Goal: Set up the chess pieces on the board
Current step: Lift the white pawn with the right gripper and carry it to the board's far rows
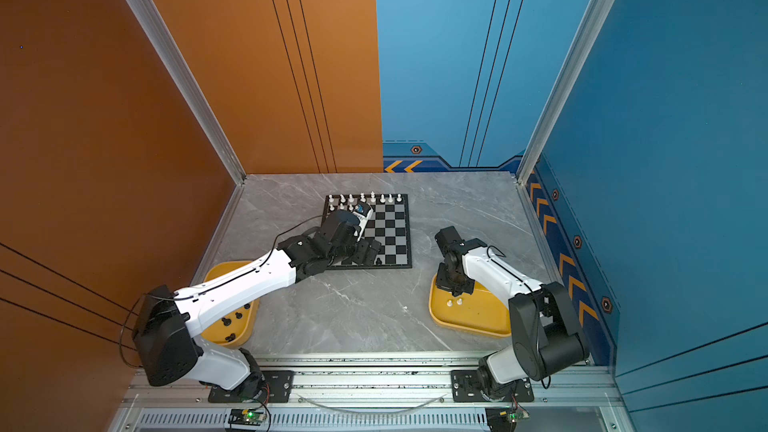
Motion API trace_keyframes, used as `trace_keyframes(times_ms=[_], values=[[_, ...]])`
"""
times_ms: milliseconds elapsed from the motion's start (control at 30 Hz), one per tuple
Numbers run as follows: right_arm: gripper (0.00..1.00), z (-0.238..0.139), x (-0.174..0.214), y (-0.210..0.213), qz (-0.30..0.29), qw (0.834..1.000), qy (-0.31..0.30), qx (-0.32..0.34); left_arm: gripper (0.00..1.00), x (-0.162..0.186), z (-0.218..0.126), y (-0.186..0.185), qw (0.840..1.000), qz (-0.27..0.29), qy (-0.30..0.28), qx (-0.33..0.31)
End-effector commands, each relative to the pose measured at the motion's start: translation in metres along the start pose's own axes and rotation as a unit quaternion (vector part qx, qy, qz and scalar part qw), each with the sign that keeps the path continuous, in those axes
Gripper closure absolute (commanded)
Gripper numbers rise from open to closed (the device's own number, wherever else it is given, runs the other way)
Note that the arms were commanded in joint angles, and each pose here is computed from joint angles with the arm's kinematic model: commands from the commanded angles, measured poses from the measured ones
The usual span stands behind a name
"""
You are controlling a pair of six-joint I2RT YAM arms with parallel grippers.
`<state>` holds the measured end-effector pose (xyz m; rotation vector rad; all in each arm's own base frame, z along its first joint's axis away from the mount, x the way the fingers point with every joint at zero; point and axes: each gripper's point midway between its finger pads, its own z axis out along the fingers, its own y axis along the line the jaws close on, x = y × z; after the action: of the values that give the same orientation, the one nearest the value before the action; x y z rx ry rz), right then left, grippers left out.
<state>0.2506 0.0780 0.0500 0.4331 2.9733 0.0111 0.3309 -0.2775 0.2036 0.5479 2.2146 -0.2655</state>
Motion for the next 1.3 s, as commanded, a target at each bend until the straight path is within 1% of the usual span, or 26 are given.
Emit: trace_keyframes(times_ms=[0,167,300,400,533,700,867,933,1000,1033,1267], values=[[0.91,-0.025,0.0,-0.004,-0.014,1.0,-0.01,0.01,0.02,-0.005,-0.011,0.006,1.0,-0.001,-0.011,0.006],[0.9,-0.061,-0.009,-0.002,-0.02,0.999,-0.038,0.001,0.02,-0.01,-0.017,0.022,0.999,-0.02,-0.024,-0.003],[0.9,-0.086,-0.026,0.007,-0.021,0.998,-0.062,-0.01,0.02,-0.013,-0.019,0.039,0.999,-0.041,-0.031,-0.013],[0.9,-0.1,-0.042,0.021,-0.024,0.997,-0.077,-0.02,0.02,-0.013,-0.018,0.052,0.998,-0.058,-0.033,-0.021],[0.9,-0.109,-0.068,0.047,-0.035,0.995,-0.092,-0.029,0.02,-0.012,-0.017,0.072,0.996,-0.077,-0.032,-0.035],[0.9,-0.102,-0.099,0.091,-0.064,0.993,-0.097,-0.032,0.02,-0.008,-0.015,0.096,0.994,-0.096,-0.027,-0.052],[0.9,-0.079,-0.126,0.135,-0.093,0.991,-0.092,-0.029,0.02,-0.001,-0.011,0.116,0.991,-0.114,-0.02,-0.062],[0.91,-0.072,-0.142,0.155,-0.102,0.989,-0.099,-0.035,0.02,0.004,-0.009,0.124,0.991,-0.119,-0.017,-0.066],[0.91,-0.062,-0.154,0.17,-0.108,0.988,-0.101,-0.041,0.02,0.011,-0.008,0.129,0.99,-0.123,-0.011,-0.069],[0.91,-0.051,-0.159,0.179,-0.111,0.988,-0.096,-0.041,0.02,0.013,-0.008,0.131,0.99,-0.124,-0.009,-0.069],[0.91,-0.021,-0.193,0.225,-0.117,0.985,-0.105,-0.075,0.02,0.022,-0.012,0.151,0.985,-0.152,-0.007,-0.081]])
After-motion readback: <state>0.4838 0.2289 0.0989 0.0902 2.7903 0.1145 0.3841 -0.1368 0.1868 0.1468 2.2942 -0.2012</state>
